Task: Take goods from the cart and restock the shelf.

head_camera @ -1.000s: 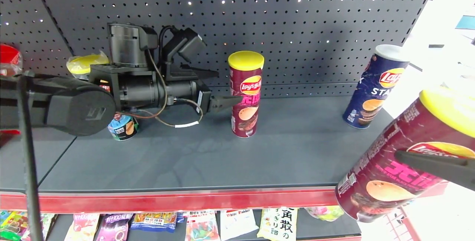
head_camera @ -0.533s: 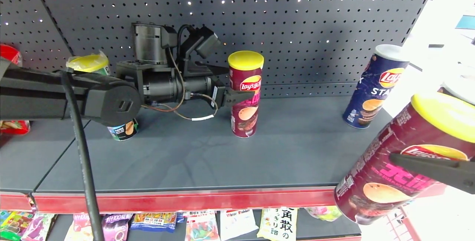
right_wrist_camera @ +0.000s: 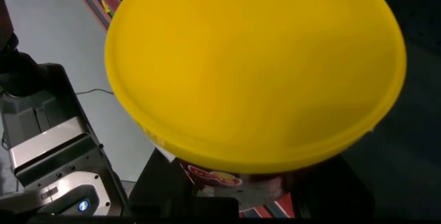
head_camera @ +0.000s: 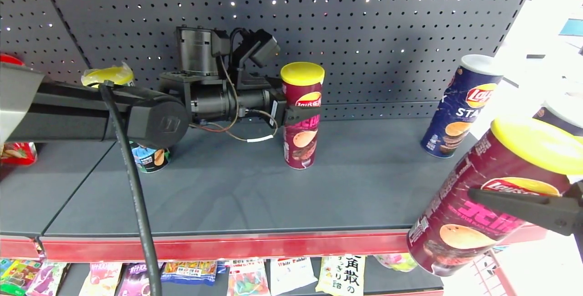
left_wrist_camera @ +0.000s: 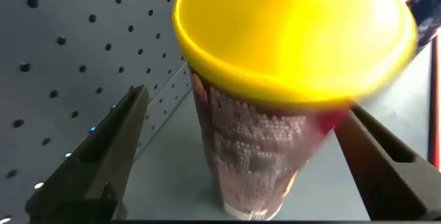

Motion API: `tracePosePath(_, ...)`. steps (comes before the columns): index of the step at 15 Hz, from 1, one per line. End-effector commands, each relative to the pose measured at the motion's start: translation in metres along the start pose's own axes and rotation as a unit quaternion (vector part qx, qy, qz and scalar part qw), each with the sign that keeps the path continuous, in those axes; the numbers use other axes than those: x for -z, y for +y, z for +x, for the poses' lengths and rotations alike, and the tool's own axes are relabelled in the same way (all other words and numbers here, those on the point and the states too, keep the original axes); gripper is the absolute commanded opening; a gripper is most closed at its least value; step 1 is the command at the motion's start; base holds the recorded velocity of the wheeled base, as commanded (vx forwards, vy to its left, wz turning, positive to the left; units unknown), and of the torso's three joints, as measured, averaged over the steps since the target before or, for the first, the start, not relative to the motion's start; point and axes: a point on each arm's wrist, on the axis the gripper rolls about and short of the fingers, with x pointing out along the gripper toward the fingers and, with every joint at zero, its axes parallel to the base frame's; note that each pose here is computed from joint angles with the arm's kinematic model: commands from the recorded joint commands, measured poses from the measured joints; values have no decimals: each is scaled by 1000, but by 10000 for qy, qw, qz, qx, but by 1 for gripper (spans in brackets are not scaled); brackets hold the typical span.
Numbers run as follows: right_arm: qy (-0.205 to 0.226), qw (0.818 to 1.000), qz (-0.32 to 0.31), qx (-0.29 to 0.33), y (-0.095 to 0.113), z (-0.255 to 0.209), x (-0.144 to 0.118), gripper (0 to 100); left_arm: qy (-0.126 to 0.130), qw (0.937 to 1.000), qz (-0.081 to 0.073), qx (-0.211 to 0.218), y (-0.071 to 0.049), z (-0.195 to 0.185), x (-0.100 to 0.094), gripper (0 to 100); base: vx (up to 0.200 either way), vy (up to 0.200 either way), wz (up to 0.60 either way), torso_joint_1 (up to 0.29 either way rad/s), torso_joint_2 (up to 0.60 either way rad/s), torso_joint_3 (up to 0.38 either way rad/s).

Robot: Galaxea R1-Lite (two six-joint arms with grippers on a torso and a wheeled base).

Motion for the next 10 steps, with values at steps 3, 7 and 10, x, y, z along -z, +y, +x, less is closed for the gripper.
tracePosePath(3, 40, 10000, 26, -6, -1, 2, 1, 0, 40, 9999, -80, 121, -8, 5, 2, 0, 0, 0, 0, 0, 0, 0)
tracePosePath(7, 66, 10000, 43, -11, -2, 3, 2, 0, 71, 9995, -238, 204, -19, -5, 0, 0, 0, 0, 0, 0, 0, 0)
tracePosePath(10, 85, 9999, 55, -15, -2, 4, 2, 0, 164, 9985, -304, 434, -37, -30, 0, 0, 0, 0, 0, 0, 0, 0)
